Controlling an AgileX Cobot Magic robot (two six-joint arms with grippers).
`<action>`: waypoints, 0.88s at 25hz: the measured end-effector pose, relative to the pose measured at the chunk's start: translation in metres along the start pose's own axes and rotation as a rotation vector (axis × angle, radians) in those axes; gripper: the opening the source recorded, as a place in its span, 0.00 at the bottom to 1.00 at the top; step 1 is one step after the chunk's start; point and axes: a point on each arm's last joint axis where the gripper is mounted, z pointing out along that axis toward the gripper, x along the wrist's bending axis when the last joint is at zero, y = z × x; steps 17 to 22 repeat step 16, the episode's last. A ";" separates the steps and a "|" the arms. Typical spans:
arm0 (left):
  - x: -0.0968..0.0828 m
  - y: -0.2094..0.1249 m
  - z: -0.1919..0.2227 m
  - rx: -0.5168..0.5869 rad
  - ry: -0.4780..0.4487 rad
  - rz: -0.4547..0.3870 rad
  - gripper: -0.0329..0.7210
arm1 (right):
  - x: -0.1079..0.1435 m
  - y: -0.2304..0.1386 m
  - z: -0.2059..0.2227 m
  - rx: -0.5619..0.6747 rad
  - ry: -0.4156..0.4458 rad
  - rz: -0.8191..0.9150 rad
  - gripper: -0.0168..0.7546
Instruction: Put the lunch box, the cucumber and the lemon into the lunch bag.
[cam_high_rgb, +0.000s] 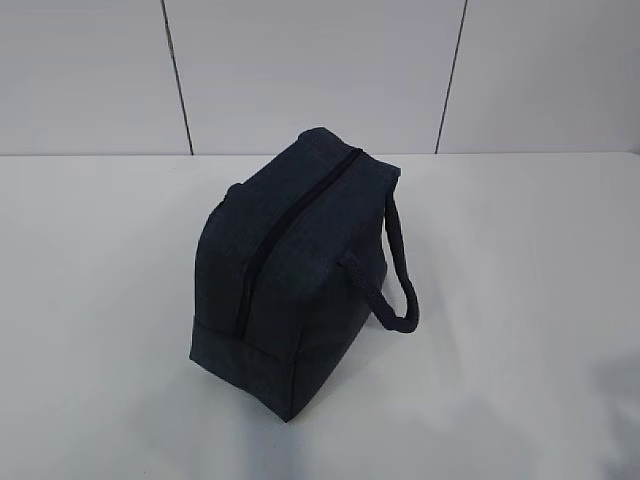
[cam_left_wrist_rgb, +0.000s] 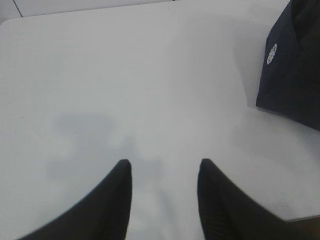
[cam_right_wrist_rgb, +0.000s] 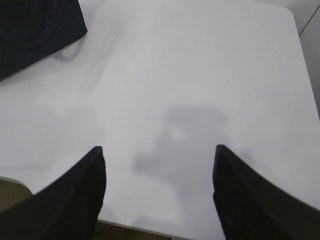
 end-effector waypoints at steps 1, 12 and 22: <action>0.000 0.000 0.000 0.000 0.000 0.000 0.46 | 0.000 0.000 0.000 0.000 0.000 0.000 0.68; 0.000 0.000 0.000 0.000 0.000 0.000 0.46 | 0.000 0.000 0.000 0.000 0.000 0.000 0.68; 0.000 0.000 0.000 0.000 0.000 0.000 0.46 | 0.000 0.000 0.000 0.000 0.000 0.000 0.68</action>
